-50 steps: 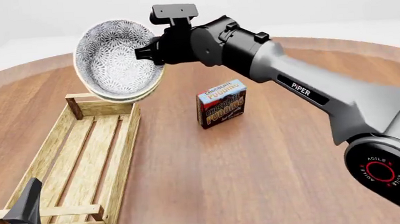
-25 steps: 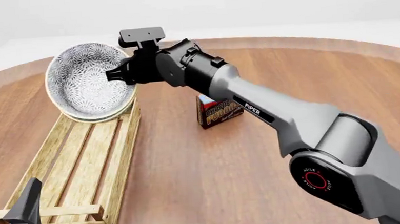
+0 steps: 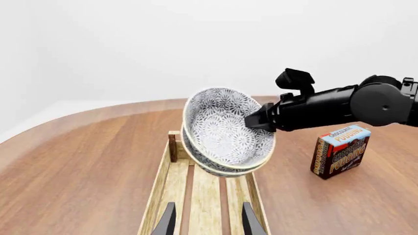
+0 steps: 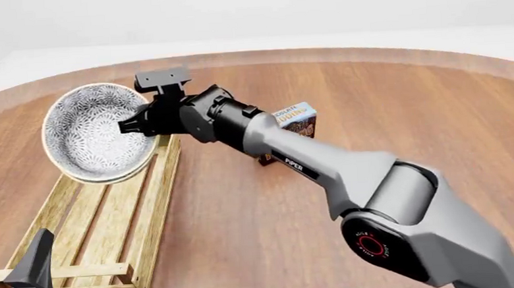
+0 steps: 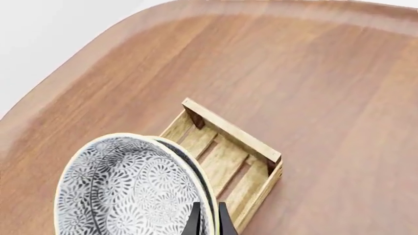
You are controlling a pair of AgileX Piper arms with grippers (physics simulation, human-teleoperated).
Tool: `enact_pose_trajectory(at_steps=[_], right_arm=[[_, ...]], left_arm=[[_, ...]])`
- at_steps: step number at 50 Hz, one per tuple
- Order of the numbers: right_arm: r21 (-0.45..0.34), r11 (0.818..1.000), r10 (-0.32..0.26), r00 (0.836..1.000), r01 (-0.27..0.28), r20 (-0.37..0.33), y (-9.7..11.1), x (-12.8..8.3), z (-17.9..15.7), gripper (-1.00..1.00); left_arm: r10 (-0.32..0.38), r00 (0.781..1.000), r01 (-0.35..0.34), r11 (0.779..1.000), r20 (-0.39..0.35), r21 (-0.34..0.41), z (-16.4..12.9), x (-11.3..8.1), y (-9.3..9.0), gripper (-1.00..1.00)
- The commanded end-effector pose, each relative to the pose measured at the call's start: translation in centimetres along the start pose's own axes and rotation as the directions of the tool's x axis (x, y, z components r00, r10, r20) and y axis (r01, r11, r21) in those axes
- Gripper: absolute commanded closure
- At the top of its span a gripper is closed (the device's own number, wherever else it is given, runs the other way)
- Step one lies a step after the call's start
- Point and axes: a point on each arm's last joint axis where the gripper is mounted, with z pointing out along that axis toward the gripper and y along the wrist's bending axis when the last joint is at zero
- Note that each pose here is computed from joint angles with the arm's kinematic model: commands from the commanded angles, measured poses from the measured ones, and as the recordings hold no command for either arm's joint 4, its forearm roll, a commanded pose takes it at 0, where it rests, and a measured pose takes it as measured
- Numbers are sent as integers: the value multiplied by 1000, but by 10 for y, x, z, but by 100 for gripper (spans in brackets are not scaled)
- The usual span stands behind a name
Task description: Stack the left bowl on the right bowl and place them in the tray.
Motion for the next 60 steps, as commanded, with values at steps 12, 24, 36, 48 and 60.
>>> enact_pose_trajectory(at_steps=[12,24,36,48,60], right_arm=[[-30,998,53,998,-52,26,3,23,24,100],[-24,997,68,997,-68,28,-3,28,32,100],[-39,997,63,998,-62,19,6,35,39,100],[-43,997,59,998,-59,-1,10,48,48,100],[-40,998,52,998,-53,-25,11,59,56,100]], left_arm=[[0,1000,0,1000,0,0,0,0,0,-100],[0,1000,0,1000,0,0,0,0,0,-100],[0,1000,0,1000,0,0,0,0,0,-100],[0,1000,0,1000,0,0,0,0,0,-100],[0,1000,0,1000,0,0,0,0,0,-100]])
